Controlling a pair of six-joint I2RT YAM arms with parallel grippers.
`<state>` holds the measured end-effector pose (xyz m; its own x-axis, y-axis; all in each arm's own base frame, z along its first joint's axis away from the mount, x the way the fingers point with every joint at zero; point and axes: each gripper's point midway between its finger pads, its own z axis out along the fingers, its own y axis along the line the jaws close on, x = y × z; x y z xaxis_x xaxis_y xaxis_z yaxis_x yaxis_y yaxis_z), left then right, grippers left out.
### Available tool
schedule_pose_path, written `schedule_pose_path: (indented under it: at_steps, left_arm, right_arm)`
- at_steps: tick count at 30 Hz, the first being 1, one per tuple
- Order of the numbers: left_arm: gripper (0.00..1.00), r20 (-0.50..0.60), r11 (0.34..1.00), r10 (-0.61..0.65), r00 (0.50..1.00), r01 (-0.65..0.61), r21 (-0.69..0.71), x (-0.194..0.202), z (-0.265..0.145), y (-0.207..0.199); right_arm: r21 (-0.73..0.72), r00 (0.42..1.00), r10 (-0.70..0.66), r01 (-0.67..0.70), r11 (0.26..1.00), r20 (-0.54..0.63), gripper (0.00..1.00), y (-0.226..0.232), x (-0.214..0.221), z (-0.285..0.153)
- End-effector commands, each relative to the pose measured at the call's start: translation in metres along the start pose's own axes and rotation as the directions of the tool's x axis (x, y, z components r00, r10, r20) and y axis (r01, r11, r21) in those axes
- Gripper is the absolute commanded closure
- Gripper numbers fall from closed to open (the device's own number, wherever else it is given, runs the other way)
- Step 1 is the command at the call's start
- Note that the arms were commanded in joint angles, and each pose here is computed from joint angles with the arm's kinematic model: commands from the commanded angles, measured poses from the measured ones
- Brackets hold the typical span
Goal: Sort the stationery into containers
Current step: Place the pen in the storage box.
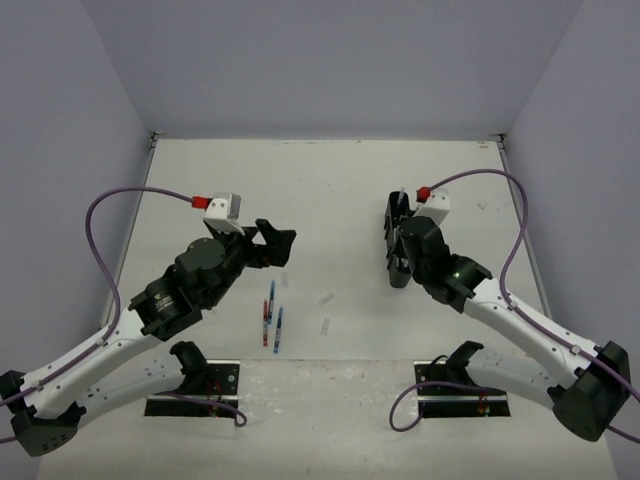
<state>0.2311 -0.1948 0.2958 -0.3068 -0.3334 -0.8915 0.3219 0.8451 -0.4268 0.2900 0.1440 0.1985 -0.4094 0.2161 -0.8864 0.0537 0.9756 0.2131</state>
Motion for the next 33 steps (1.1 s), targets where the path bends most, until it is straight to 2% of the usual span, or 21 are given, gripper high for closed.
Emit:
schedule_pose_path:
  at_steps: [1, 6, 13, 16, 18, 20, 27, 33]
  left_arm:
    - [0.00, -0.056, 0.999, 0.022, 0.998, -0.024, -0.030, 0.020, 0.001, 0.010]
    - [0.00, -0.068, 0.999, 0.040, 0.997, -0.041, -0.022, 0.025, -0.003, 0.013]
    - [0.00, -0.092, 0.998, 0.059, 0.994, -0.061, -0.020, 0.035, -0.005, 0.019]
    - [0.00, -0.108, 0.997, 0.064, 0.992, -0.068, -0.026, 0.042, -0.005, 0.022]
    - [0.00, -0.118, 0.997, 0.069, 0.991, -0.072, -0.026, 0.047, -0.005, 0.023]
    - [0.00, -0.127, 0.996, 0.081, 0.989, -0.085, -0.025, 0.050, -0.004, 0.024]
    - [0.00, -0.166, 0.986, 0.095, 0.982, -0.116, -0.121, 0.059, -0.002, 0.042]
    - [0.00, -0.237, 0.954, 0.082, 0.968, -0.144, -0.261, 0.072, -0.003, 0.065]
  right_arm:
    - [0.130, 0.999, 0.014, -0.009, 0.991, -0.043, 1.00, -0.026, 0.017, 0.006]
    - [0.209, 0.998, 0.006, 0.006, 0.978, -0.059, 1.00, -0.043, 0.026, 0.017]
    - [0.239, 0.996, -0.012, 0.034, 0.970, -0.089, 0.98, -0.046, 0.033, 0.027]
    - [0.244, 0.995, -0.016, 0.040, 0.969, -0.103, 0.88, -0.046, 0.038, 0.029]
    - [0.252, 0.994, -0.015, 0.042, 0.967, -0.108, 0.70, -0.047, 0.041, 0.030]
    - [0.251, 0.994, -0.009, 0.037, 0.967, -0.113, 0.61, -0.047, 0.043, 0.030]
    - [0.217, 0.995, 0.022, 0.000, 0.976, -0.100, 0.57, -0.041, 0.028, 0.017]
    - [0.063, 0.995, 0.051, -0.046, 0.997, -0.083, 0.57, -0.011, 0.014, -0.014]
